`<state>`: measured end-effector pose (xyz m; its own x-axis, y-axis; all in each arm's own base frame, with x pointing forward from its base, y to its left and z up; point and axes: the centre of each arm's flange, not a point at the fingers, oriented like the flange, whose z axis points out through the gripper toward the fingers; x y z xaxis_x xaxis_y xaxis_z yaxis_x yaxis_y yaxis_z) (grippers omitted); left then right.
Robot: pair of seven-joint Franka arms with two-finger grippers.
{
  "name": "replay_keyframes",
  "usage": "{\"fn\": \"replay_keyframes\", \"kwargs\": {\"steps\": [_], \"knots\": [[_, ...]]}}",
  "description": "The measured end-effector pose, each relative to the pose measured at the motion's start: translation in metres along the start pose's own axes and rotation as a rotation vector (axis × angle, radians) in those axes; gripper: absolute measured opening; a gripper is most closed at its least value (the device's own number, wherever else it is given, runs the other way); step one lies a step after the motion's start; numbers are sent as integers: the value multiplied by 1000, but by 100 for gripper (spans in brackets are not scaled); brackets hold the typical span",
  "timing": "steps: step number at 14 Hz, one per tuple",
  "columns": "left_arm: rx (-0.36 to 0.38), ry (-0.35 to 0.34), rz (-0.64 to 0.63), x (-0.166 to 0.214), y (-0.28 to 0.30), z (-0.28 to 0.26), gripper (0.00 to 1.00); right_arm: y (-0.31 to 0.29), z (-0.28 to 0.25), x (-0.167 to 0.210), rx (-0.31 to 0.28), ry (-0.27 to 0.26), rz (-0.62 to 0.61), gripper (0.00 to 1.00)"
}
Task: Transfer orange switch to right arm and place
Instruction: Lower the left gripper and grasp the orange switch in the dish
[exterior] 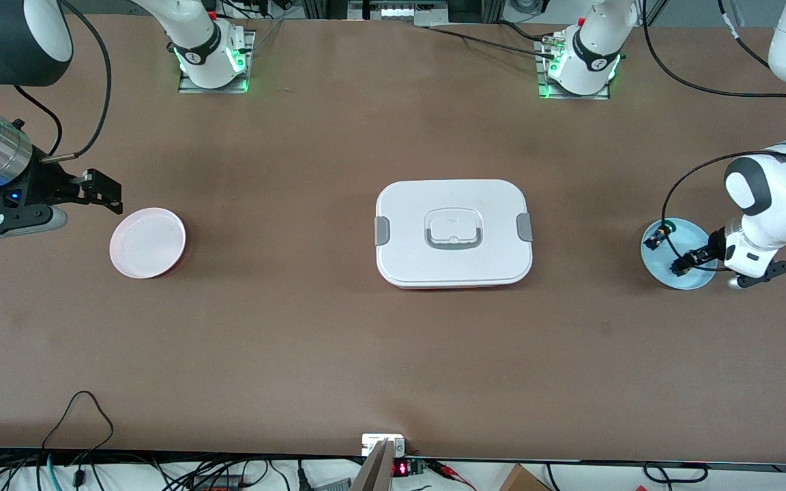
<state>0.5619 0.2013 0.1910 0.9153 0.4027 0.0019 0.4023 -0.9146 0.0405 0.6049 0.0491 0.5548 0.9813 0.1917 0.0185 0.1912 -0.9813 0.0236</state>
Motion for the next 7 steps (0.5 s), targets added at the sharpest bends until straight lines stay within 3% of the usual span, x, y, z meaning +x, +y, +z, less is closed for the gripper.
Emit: {"fn": "replay_keyframes", "kwargs": {"steps": [7], "knots": [[-36, 12, -56, 2, -2, -1, 94, 0, 0, 0, 0, 0, 0, 100]]}}
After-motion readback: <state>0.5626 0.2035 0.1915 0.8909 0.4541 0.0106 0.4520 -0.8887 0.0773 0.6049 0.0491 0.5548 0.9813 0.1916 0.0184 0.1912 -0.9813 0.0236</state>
